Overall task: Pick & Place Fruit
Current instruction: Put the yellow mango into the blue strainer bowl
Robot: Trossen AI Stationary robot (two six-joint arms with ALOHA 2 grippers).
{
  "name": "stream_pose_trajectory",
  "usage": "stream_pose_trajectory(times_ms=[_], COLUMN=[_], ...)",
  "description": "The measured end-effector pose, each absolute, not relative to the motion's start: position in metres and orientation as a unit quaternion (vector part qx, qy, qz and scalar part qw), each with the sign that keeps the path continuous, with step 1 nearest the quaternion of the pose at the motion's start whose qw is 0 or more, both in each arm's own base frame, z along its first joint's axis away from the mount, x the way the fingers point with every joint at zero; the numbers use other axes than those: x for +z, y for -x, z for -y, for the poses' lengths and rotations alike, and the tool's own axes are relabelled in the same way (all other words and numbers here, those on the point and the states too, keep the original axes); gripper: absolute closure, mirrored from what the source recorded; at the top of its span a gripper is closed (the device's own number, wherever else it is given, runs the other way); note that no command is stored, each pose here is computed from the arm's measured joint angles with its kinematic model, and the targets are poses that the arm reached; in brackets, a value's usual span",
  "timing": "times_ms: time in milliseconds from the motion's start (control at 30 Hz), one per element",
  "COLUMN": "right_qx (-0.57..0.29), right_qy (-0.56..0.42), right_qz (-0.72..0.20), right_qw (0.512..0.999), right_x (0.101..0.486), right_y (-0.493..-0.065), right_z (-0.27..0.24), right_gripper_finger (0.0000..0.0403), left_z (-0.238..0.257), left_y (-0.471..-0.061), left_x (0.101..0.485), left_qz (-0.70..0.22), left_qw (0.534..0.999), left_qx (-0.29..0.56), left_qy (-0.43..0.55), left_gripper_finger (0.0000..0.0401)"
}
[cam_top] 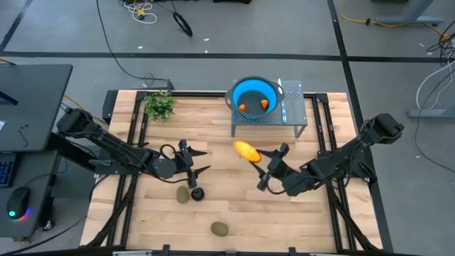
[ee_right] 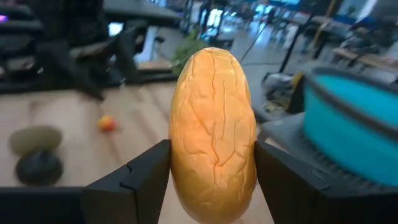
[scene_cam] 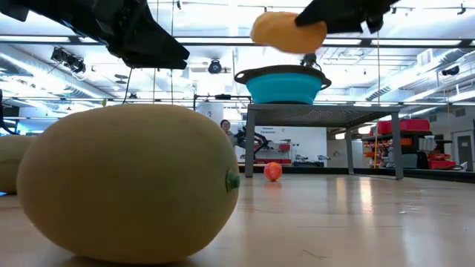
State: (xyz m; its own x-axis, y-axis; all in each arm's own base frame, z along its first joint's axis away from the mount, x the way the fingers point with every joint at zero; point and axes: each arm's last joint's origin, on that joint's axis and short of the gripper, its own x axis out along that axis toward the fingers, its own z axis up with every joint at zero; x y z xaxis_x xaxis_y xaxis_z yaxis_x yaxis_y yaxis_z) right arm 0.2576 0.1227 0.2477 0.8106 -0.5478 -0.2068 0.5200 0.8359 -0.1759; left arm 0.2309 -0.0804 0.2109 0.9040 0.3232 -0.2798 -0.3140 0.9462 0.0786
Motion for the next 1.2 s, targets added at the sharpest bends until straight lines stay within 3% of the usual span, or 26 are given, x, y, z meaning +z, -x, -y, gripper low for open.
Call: stream_pose_trajectory(times_ms=[533,833,1200], right_qx=[-0.366,-0.482,-0.536], right_qy=[0.084,0.155,0.209], right_qz=[-0.065,-0.076,-0.113], right_qw=[0.925,0.859,0.81], right_x=[0.277,0.295,0.301], right_y=[-0.273,-0.274,-0.281], right_z=[-0.088,-0.066,-0.024], right_gripper_finger=[0.0172,0.0172,0.0172], left_z=[0.072,0.068,0.068], left_y=[-0.231,-0.229,-0.227], left_x=[0.196,0.191,0.188], left_qz=[-0.15,-0.146,-0.129], left_qw=[0.969,0.97,0.972], left_qx=[0.195,0.196,0.194], left_qy=[-0.02,-0.012,-0.004], left_gripper_finger=[0.0143,0.0143,0.0143])
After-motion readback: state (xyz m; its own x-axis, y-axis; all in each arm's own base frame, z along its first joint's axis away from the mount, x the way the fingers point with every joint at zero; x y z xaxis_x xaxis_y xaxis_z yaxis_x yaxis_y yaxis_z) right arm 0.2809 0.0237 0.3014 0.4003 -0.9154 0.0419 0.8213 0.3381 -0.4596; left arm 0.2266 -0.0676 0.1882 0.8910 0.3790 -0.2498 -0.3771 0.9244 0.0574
